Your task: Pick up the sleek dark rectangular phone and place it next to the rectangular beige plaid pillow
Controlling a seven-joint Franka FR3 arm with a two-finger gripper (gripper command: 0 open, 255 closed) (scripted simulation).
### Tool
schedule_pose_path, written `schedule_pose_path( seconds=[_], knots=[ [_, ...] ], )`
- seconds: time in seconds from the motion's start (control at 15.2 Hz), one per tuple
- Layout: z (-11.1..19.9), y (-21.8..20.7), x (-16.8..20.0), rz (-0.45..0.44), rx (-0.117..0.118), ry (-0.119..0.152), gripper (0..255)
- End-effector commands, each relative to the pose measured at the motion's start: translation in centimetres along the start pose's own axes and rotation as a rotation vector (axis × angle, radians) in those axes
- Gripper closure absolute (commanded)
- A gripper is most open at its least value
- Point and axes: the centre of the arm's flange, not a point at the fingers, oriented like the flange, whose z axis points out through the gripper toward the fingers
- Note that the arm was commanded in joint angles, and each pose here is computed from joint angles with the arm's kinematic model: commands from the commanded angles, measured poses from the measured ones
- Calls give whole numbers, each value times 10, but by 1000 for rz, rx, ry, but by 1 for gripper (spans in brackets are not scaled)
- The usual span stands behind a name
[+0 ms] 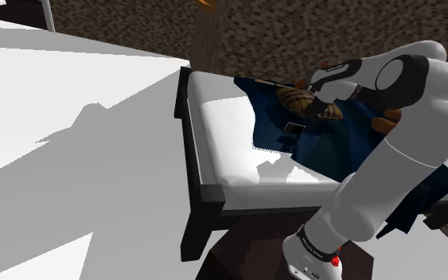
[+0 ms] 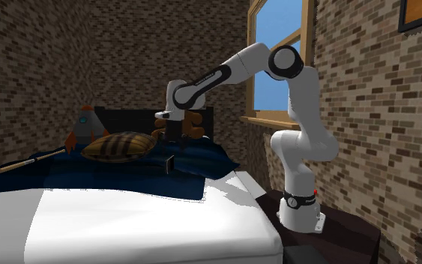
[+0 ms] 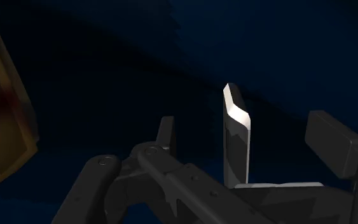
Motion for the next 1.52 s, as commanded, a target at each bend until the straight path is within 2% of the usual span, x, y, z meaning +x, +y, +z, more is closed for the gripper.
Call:
schedule_pose_path(
  seconds=[0.0,0.07,0.13,0.59,1.12,1.19,1.45],
  knots=[
    [0,6,27,-14,47,-8,0],
    [0,10,41,-22,70,-12,0],
    [0,10,42,-22,72,-12,0],
    [40,8,42,-22,72,-12,0],
    [40,8,41,-22,72,-12,0],
    [40,8,41,-22,72,-12,255],
    [40,8,41,-22,72,-12,255]
  ],
)
